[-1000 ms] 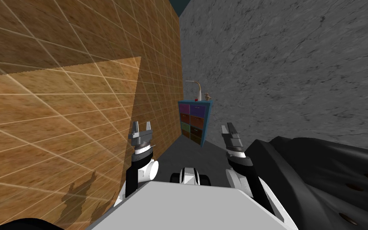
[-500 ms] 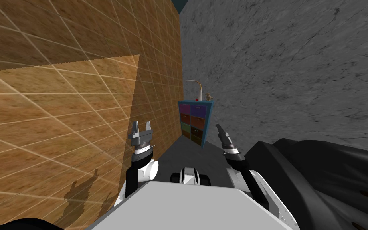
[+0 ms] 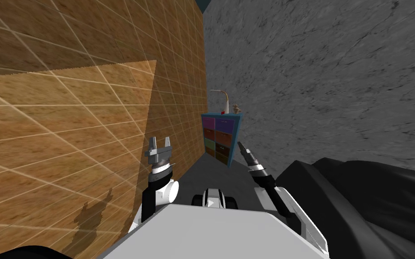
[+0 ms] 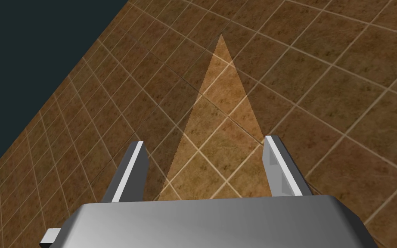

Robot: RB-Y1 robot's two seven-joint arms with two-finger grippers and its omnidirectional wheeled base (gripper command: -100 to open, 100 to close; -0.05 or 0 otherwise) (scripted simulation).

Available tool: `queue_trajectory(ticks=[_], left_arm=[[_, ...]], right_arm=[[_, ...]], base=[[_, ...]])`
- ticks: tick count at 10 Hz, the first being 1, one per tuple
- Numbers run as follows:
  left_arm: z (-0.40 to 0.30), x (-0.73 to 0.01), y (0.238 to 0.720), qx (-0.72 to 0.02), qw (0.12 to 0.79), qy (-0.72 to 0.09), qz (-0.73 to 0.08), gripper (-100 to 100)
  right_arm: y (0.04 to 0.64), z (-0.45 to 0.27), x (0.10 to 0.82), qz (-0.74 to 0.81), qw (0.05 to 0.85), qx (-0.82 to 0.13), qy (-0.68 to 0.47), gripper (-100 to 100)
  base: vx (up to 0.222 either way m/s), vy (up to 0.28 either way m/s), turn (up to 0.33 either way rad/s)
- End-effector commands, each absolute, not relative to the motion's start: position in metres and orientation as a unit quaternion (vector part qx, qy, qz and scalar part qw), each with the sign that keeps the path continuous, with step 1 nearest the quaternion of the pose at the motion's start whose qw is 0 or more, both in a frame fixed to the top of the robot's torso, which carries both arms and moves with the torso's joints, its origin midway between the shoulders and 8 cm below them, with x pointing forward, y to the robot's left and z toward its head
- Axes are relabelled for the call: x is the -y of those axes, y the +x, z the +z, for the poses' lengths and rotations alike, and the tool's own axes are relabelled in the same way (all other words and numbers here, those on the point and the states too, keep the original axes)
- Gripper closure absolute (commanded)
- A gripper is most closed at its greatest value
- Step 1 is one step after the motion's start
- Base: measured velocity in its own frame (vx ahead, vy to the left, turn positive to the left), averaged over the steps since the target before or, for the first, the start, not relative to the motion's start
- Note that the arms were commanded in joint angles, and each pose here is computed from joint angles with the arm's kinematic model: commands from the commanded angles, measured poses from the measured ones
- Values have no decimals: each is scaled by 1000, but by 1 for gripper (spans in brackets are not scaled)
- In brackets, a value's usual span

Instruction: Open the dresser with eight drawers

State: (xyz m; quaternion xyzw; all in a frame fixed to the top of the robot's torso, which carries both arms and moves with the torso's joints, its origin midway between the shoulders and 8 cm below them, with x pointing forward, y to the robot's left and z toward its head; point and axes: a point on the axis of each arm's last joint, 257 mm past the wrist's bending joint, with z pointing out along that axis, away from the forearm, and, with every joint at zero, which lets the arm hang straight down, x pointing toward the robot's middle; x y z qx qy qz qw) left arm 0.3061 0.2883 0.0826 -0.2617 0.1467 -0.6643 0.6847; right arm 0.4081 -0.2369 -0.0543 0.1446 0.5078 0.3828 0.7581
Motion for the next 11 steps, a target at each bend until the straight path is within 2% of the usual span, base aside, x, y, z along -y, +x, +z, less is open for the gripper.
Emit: queue_trajectory(ticks=[1,11], left_arm=[[83,-288,306,-147,685,-262,-664,0],[83,-288,306,-147,685,-262,-664,0]], right_arm=[[423,-78,237,328,759,-549,125,-100],[461,-146,253,135,751,-645,44,-100]], base=[[56,5,8],[54,11,10]])
